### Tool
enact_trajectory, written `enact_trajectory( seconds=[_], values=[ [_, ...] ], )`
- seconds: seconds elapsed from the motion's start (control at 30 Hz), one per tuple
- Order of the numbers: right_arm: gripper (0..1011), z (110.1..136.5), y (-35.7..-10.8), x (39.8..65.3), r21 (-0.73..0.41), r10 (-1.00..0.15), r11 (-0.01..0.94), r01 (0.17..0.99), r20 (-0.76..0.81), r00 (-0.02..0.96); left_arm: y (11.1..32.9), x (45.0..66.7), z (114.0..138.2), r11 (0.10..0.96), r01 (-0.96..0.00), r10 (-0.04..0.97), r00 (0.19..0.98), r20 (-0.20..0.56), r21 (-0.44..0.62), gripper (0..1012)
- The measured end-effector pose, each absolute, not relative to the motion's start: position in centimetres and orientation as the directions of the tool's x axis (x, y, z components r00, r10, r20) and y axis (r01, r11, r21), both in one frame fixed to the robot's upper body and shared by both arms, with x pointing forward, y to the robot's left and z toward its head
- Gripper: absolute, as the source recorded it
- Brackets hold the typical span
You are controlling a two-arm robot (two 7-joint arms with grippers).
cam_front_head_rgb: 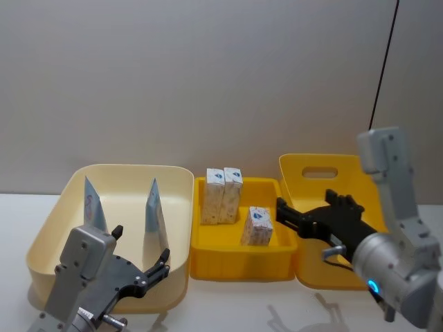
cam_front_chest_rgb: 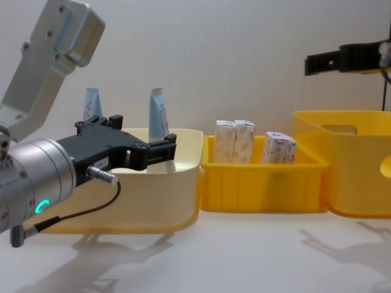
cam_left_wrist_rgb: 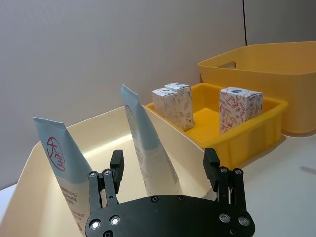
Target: Bimanual collaborative sorting of washing and personal care products
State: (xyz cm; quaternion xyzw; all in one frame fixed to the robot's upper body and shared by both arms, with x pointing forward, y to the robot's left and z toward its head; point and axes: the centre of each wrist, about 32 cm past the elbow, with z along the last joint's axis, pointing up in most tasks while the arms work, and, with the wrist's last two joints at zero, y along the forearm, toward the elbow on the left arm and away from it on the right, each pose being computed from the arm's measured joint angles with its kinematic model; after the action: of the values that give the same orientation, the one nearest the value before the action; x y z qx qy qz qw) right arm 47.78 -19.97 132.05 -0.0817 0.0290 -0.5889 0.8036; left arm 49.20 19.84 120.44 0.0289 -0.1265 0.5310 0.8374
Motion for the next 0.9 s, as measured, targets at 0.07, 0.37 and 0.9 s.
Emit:
enact_trajectory(
  seconds=[0.07, 0.37, 0.9],
  values=[
    [1001, 132.4, -19.5, 48.0, -0.197, -0.951, 0.293, 0.936, 0.04, 0.307, 19.8, 49.2, 120.4, 0.434, -0.897, 0.882, 0.404, 0.242, -0.086, 1003],
    [1001, 132.4, -17.0, 49.3, -0.304, -0.958, 0.274, 0.912, -0.003, 0.287, 19.8, 49.2, 120.4, 0.434, -0.897, 0.882, 0.404, 0.242, -0.086, 1003],
    [1001, 131.1, -13.3, 52.4, -0.396, -0.971, 0.227, 0.89, -0.023, 0.238, 19.8, 49.2, 120.4, 0.434, -0.897, 0.882, 0.404, 0.242, -0.086, 1003]
  ],
)
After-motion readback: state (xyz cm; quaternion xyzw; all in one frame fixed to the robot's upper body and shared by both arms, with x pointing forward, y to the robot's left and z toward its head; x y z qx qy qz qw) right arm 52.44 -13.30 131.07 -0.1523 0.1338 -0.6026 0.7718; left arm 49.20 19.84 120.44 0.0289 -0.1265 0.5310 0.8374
